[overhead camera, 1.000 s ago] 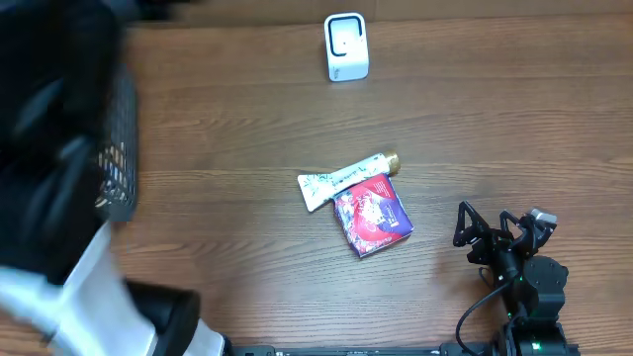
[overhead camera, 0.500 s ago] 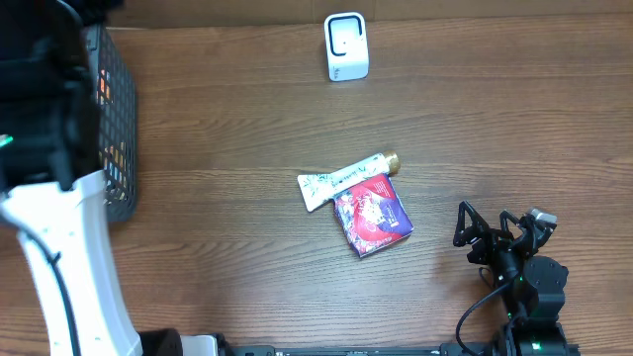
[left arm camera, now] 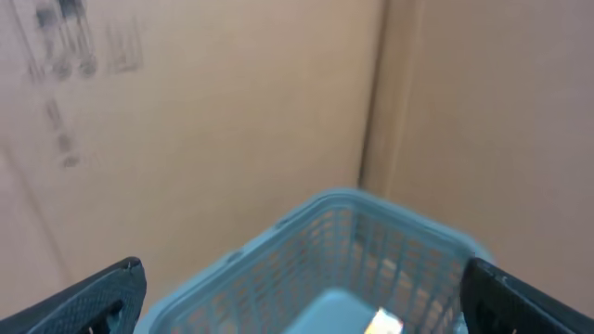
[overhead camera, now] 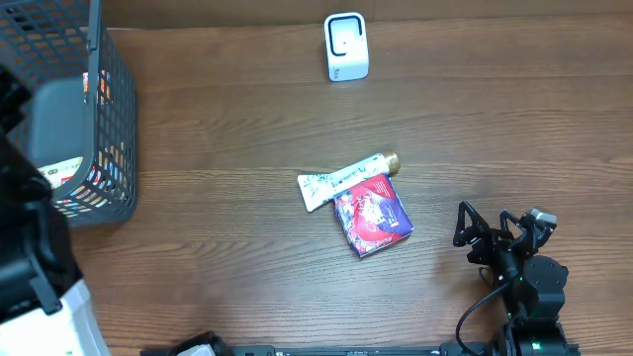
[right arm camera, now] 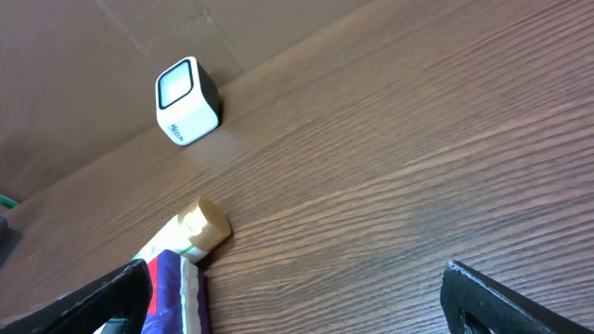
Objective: Scan the item barcode
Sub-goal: 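Release the tube on the table and return the left gripper to the basket, then grasp the yellow bag inside the basket with the left gripper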
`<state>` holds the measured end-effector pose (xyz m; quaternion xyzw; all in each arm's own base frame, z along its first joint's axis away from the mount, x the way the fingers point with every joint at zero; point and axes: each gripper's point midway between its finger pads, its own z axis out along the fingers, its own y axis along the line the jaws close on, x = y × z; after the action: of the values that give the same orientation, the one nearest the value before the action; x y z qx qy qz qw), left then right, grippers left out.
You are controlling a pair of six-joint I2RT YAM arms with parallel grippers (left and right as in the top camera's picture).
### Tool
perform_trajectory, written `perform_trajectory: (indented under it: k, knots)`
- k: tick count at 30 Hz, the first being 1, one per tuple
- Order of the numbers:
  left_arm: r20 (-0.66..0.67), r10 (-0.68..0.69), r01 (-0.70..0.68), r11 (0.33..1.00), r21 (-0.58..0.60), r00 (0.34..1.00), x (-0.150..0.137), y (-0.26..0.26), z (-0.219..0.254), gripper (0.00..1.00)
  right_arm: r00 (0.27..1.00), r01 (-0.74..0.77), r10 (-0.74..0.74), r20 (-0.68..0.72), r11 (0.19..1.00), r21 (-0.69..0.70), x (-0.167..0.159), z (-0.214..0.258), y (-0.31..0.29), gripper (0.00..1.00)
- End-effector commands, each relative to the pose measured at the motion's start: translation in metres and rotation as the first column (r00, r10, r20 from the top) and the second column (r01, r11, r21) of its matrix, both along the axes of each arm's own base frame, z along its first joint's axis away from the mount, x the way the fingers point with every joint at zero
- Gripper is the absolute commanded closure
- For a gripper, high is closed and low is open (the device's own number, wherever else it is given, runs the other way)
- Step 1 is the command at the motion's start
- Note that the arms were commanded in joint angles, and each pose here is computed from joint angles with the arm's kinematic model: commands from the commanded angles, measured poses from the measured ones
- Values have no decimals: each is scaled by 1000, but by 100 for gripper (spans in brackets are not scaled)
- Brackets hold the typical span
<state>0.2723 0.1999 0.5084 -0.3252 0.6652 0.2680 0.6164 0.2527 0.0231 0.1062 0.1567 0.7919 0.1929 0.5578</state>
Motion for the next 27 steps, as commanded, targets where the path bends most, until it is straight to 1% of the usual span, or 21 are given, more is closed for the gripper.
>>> perform_trajectory:
  k: [1, 4, 8, 13, 17, 22, 27]
  knots:
    - [-22, -88, 82, 977, -199, 996, 37, 26, -52, 0, 1000, -5, 5, -4, 1000, 5, -1, -3, 1, 0]
    - [-58, -107, 87, 956, -280, 993, 50, 50, -82, 0, 1000, -5, 5, -5, 1000, 5, -1, -3, 1, 0]
    - [-127, -97, 47, 937, -347, 987, 67, 78, -116, 0, 1000, -5, 5, -6, 1000, 5, -1, -4, 1, 0]
    - [-219, -142, 37, 905, -424, 965, 97, 93, -163, 0, 1000, -5, 5, -7, 1000, 5, -1, -4, 1, 0]
    - [-243, -220, 71, 862, -502, 945, 120, 95, -201, 0, 1000, -5, 5, -15, 1000, 5, -1, -6, 1, 0]
    - [-316, -263, 53, 837, -544, 912, 131, 102, -244, 0, 999, -5, 5, -39, 1000, 5, -1, -11, 1, 0]
    - [-408, -274, -34, 794, -607, 871, 131, 107, -300, 0, 999, -5, 5, -47, 1000, 4, -1, -13, 1, 0]
